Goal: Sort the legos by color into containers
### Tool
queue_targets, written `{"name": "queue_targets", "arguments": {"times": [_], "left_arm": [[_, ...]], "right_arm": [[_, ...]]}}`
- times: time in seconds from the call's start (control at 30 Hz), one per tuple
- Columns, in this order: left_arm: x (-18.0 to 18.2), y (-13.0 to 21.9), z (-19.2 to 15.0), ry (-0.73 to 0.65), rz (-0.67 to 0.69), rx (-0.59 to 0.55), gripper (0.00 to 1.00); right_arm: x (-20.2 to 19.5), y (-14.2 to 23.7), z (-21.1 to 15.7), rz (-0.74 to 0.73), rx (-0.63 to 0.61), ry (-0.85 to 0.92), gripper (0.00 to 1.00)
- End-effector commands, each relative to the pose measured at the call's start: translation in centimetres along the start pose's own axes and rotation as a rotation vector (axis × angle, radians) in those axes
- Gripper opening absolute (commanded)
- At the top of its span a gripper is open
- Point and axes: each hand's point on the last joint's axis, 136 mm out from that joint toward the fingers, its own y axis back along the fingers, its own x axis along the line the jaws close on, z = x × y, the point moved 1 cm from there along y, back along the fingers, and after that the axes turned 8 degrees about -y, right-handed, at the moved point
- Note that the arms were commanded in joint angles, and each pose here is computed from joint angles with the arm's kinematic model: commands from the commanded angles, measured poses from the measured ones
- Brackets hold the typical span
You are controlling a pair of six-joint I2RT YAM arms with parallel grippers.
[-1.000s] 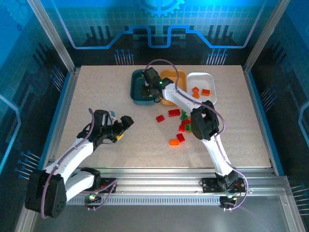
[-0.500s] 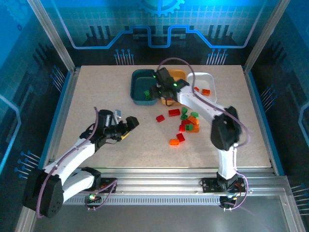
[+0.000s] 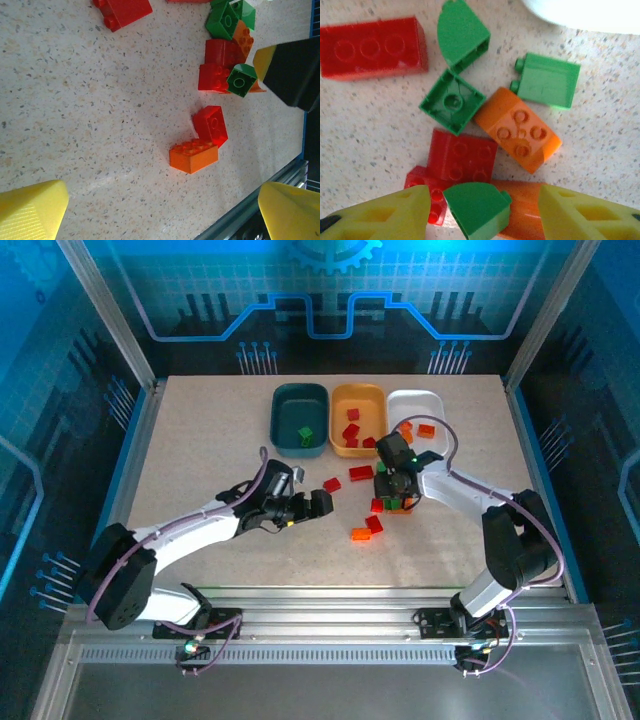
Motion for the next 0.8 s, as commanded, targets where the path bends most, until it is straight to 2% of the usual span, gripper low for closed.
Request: {"name": "queue_targets", "arguments": {"times": [0.0,0.43,0.67,0.77], "left_arm": [[-0.9,0.0,0.7,-0.031,-0.012,-0.024,0.99],[-0.4,1.1,0.5,-0.038,0.021,-0.039,0.99],[-0.8,1.4,1.0,-0.048,0.027,-0.046,0.99],[-0.6,2.1,1.2,-0.063,0.051,-0.063,0.99]], "right_arm": [[-0.2,-0.9,-0.4,0.019,0.028,0.006,0.60],[0.0,-2.8,-3.1,0.074,0.124,-0.020,0.51],[0.0,-2.0,-3.1,0.097,0.108,-0.028,0.31],[0.3,-1.1,-2.9,0.120,0.082,-0.034,0.29]]}}
